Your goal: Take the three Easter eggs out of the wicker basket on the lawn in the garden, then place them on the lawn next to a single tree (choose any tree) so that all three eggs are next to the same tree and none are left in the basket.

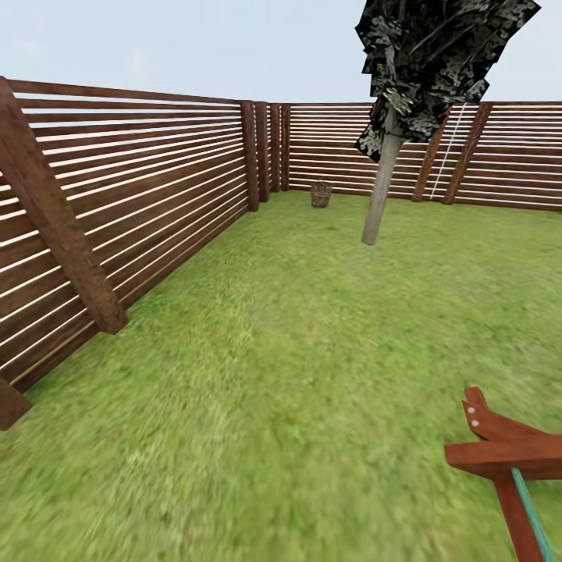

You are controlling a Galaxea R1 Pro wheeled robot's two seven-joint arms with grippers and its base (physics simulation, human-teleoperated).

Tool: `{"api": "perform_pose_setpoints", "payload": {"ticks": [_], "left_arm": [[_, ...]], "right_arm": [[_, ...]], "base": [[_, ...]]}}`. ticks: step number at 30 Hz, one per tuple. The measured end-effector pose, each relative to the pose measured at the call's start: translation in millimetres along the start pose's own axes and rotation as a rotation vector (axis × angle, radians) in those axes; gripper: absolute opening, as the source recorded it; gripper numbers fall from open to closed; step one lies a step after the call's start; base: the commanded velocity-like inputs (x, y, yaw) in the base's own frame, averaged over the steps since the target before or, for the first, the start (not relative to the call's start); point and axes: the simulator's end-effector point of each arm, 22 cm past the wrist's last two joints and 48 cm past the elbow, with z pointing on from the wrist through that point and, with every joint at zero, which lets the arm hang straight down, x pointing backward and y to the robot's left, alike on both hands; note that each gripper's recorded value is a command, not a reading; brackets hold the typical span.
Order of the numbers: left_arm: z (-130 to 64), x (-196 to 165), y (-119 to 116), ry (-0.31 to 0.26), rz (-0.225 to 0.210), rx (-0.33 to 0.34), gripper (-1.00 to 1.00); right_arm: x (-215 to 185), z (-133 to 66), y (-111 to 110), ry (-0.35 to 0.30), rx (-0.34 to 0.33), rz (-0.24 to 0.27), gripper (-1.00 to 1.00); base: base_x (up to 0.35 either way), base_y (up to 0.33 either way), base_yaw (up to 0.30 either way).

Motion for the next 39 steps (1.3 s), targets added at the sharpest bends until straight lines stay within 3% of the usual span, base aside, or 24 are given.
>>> {"api": "perform_pose_setpoints", "payload": {"ticks": [27, 39], "left_arm": [[0.1, 0.9, 0.4, 0.001, 0.000, -0.001, 1.00], [0.1, 1.7, 0.6, 0.003, 0.000, -0.001, 1.00]], "right_arm": [[0.2, -0.4, 3.0, 0.001, -0.004, 0.002, 1.00], [1.1, -0.4, 1.5, 0.002, -0.002, 0.002, 1.00]], "base": [[0.339, 0.000, -0.003], [0.339, 0.000, -0.264]]}}
